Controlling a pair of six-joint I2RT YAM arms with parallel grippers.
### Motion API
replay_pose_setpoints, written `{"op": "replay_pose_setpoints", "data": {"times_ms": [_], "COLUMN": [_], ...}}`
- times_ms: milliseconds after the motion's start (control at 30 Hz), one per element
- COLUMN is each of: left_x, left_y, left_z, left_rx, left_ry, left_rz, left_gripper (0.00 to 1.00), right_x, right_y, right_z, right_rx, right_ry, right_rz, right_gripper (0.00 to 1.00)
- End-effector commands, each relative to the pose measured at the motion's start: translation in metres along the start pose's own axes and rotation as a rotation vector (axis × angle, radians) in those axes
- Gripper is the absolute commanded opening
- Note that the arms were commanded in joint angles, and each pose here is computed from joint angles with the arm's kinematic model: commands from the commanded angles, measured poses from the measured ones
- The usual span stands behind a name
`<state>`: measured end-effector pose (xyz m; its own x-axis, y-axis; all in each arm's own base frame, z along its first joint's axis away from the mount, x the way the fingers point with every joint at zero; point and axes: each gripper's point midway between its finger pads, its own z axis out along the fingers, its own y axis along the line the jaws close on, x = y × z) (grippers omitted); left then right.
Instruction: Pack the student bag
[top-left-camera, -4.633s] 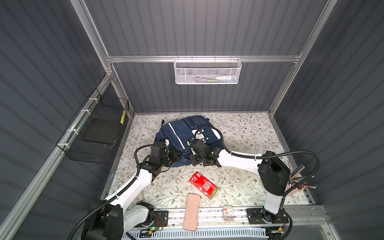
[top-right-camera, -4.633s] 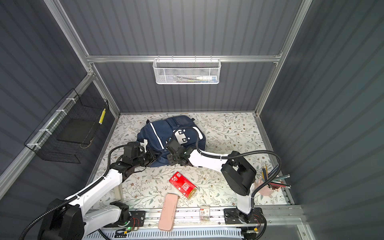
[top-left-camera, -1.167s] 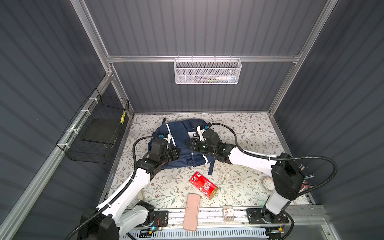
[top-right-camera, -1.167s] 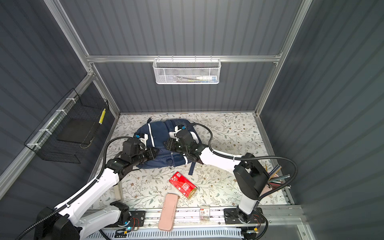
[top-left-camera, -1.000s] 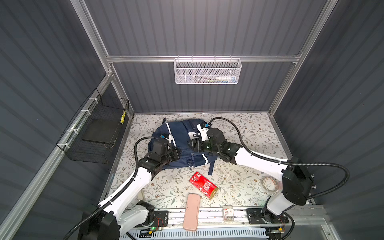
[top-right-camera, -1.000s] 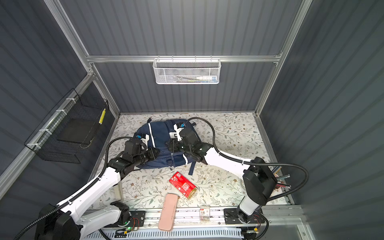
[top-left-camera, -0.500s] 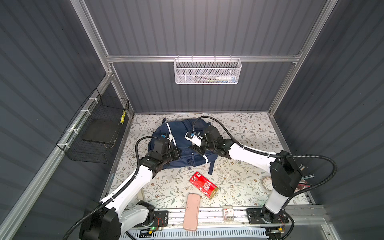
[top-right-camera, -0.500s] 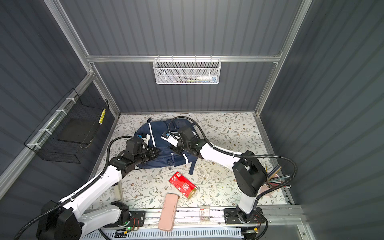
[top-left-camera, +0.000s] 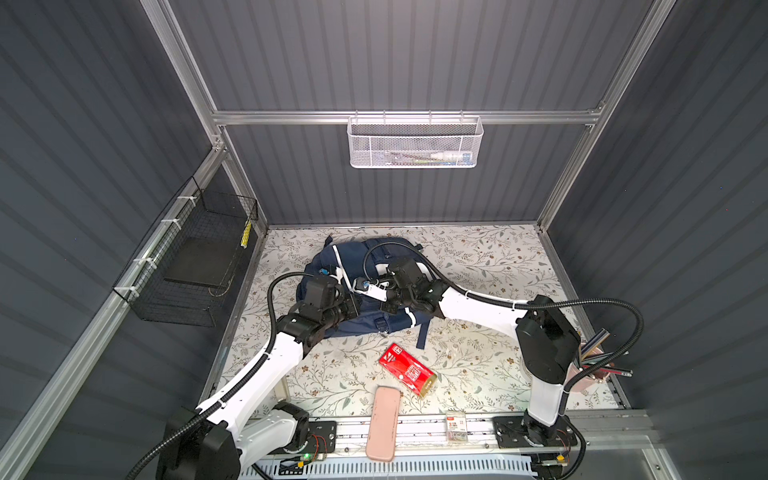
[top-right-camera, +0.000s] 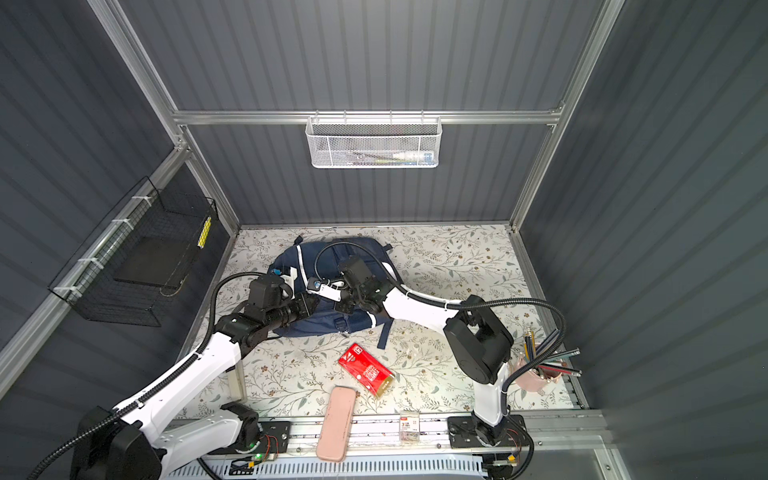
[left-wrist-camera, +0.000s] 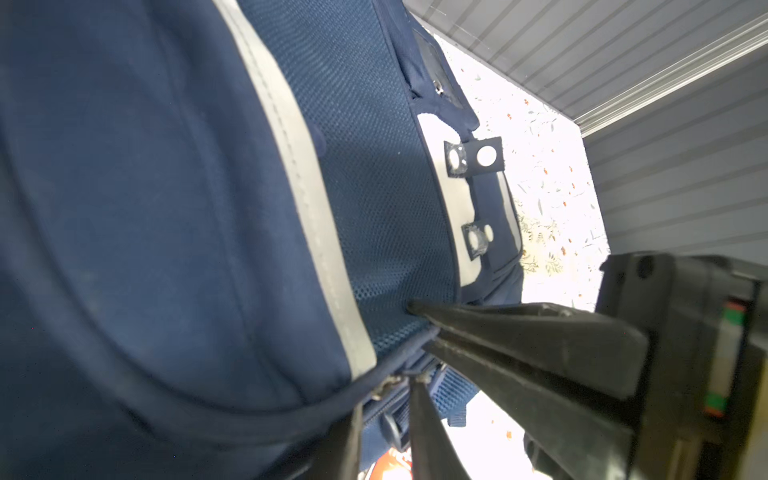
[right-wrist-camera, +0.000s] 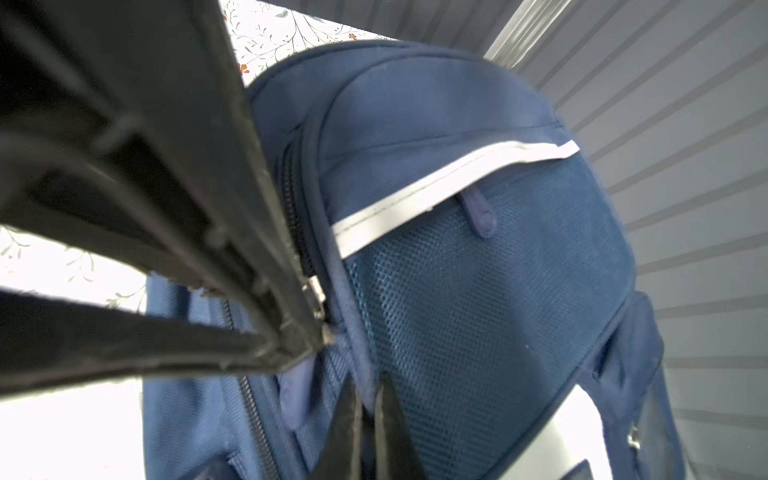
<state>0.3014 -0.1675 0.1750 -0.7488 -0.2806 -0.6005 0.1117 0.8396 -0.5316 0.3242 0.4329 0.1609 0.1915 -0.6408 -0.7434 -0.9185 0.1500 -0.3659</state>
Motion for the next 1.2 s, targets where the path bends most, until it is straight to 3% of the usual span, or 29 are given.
{"op": "replay_pose_setpoints", "data": {"times_ms": [0, 133, 233, 333, 367, 500, 567, 667, 900, 1167], "left_x": [-0.014, -0.011, -0.006, -0.001, 0.000, -0.001, -0.004, -0.007, -0.010, -0.012], "left_y": [-0.013, -0.021, -0.017, -0.017, -0.018, -0.008, -0.006, -0.002, 0.004, -0.004], "left_z": [-0.004, -0.001, 0.003, 0.008, 0.010, 0.012, 0.012, 0.017, 0.017, -0.009], "left_rx": [0.047, 0.077, 0.027, 0.011, 0.003, -0.074, -0.097, -0.153, -0.216, -0.181], "left_ry": [-0.042, -0.046, -0.027, -0.016, -0.012, -0.017, -0.027, -0.028, -0.023, -0.024], "left_rz": [0.009, 0.023, 0.051, 0.079, 0.087, 0.108, 0.126, 0.171, 0.209, 0.165], "left_gripper": [0.43, 0.43, 0.42, 0.26, 0.25, 0.28, 0.41, 0.43, 0.09, 0.09], "right_x": [-0.035, -0.047, -0.050, -0.059, -0.062, -0.067, -0.069, -0.069, -0.060, -0.025], "right_y": [-0.006, -0.007, -0.012, -0.014, -0.014, -0.016, -0.014, -0.009, -0.004, -0.025], "right_z": [-0.023, -0.027, -0.031, -0.037, -0.039, -0.046, -0.047, -0.044, -0.042, -0.038], "right_rx": [-0.033, -0.077, -0.093, -0.095, -0.096, -0.095, -0.106, -0.126, -0.128, -0.042], "right_ry": [-0.092, -0.130, -0.146, -0.173, -0.185, -0.199, -0.203, -0.199, -0.176, -0.086], "right_rz": [0.024, 0.065, 0.101, 0.128, 0.136, 0.142, 0.153, 0.172, 0.193, 0.273], "right_gripper": [0.00, 0.00, 0.00, 0.00, 0.00, 0.00, 0.00, 0.00, 0.00, 0.00]}}
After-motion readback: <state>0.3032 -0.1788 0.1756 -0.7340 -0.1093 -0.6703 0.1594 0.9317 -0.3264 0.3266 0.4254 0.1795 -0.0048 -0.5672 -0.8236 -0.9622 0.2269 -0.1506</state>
